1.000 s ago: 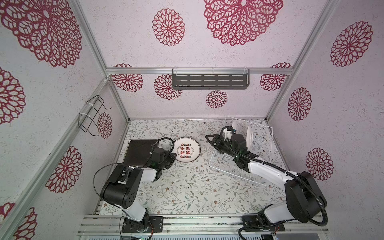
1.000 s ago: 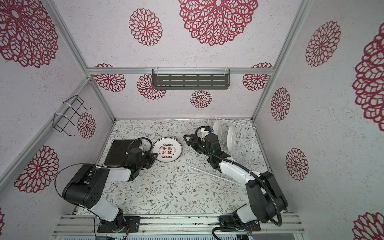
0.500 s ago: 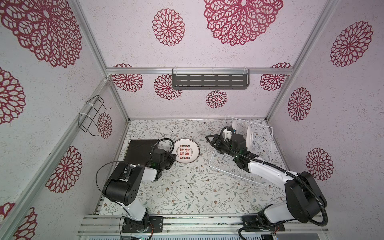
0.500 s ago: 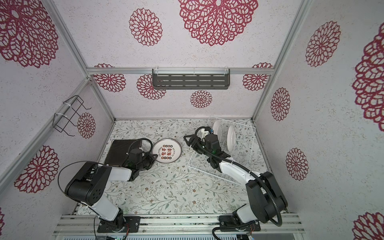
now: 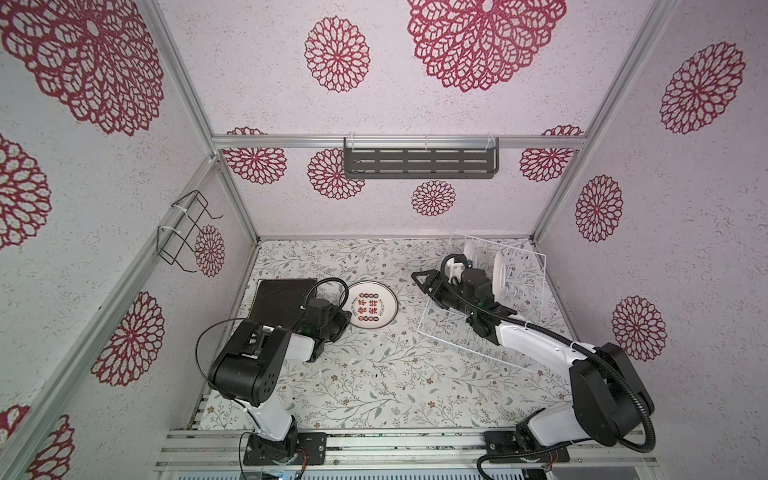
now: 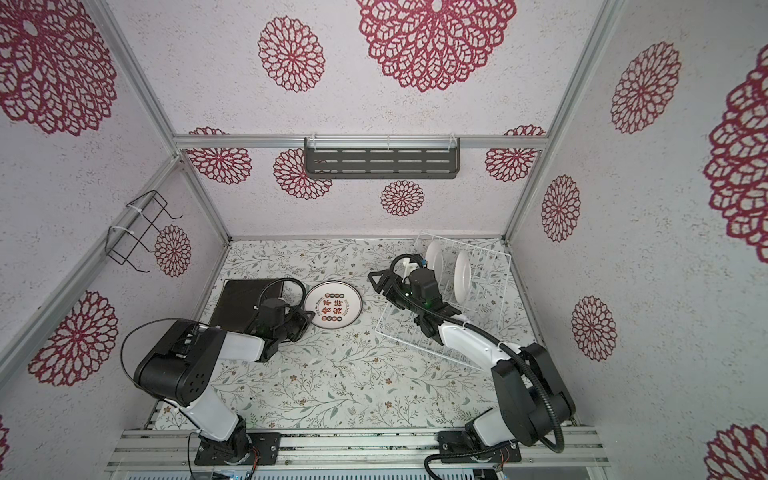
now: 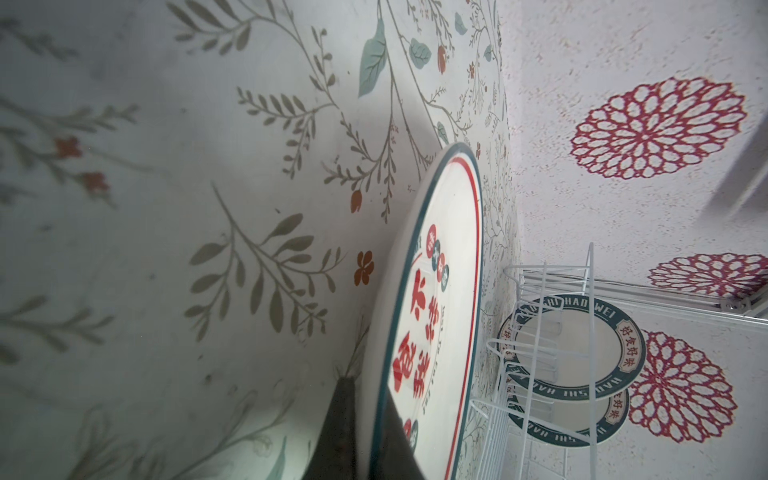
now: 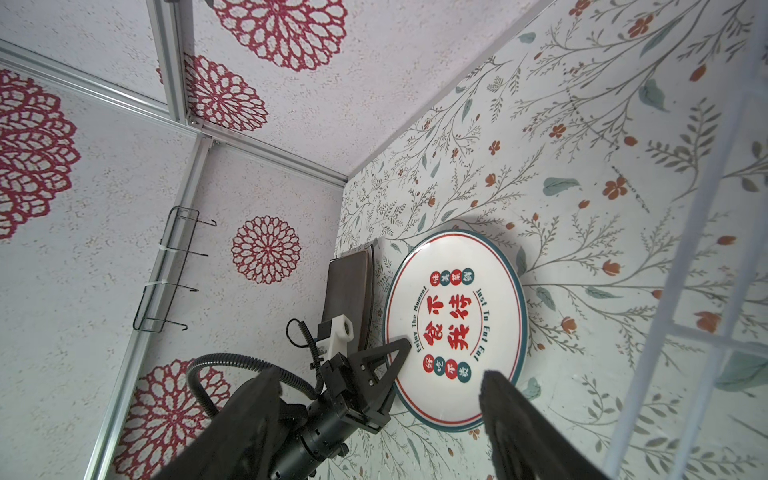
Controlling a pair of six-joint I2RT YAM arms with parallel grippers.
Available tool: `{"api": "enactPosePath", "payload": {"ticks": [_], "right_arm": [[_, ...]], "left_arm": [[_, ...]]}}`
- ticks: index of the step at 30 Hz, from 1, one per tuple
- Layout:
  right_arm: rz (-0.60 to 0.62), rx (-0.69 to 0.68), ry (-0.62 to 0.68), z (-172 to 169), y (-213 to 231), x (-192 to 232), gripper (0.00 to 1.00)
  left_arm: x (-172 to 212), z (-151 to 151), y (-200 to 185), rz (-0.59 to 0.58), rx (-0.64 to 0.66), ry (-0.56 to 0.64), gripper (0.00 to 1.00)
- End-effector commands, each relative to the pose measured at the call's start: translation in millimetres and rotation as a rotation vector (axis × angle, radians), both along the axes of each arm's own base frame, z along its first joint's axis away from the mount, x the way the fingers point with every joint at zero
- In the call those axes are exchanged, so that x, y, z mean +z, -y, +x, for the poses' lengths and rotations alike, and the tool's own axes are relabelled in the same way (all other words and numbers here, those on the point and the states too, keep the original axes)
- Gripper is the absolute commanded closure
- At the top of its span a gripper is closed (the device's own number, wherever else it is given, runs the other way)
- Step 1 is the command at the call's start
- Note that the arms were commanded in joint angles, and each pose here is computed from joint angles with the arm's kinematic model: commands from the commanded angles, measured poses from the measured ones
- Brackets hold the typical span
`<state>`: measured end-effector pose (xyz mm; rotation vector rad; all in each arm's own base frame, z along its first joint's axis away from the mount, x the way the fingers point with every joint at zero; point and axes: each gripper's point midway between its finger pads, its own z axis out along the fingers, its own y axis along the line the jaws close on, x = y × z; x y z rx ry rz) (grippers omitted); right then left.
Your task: Unload the plates from the dish rack
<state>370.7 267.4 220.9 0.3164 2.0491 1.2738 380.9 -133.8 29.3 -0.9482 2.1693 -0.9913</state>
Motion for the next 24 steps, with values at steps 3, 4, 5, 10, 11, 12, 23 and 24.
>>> {"api": "enactPosePath", "payload": {"ticks": [3, 4, 5, 10, 11, 12, 23, 24], "right_arm": [[0.022, -0.013, 0.089, 2.0, 4.3, 31.1, 0.21], [0.022, -0.013, 0.09, 2.1, 4.4, 31.2, 0.21], [0.021, -0.013, 0.088, 2.4, 4.4, 30.5, 0.21], [0.022, -0.012, 0.091, 2.2, 4.3, 31.5, 0.21], [0.022, -0.013, 0.09, 2.0, 4.5, 31.4, 0.21], [0.02, -0.013, 0.09, 1.9, 4.7, 31.2, 0.21], [0.008, -0.021, 0.094, 2.3, 7.1, 31.7, 0.21], [0.008, -0.021, 0.094, 2.4, 7.1, 31.7, 0.21]], "left_arm": [[8.9, 10.4, -2.0, -0.001, 0.005, 0.047, 1.0], [8.6, 10.4, -2.1, 0.0, 0.005, 0.045, 1.0], [7.2, 9.5, -2.6, 0.001, 0.006, 0.04, 1.0], [5.7, 8.7, -3.6, 0.003, 0.009, 0.034, 0.88], [5.6, 8.8, -3.7, 0.003, 0.008, 0.033, 0.85], [5.7, 8.7, -3.5, 0.004, 0.008, 0.034, 0.84], [5.5, 7.1, -5.2, 0.014, 0.013, 0.017, 0.49], [4.8, 6.8, -5.6, 0.018, 0.013, 0.012, 0.46]]}}
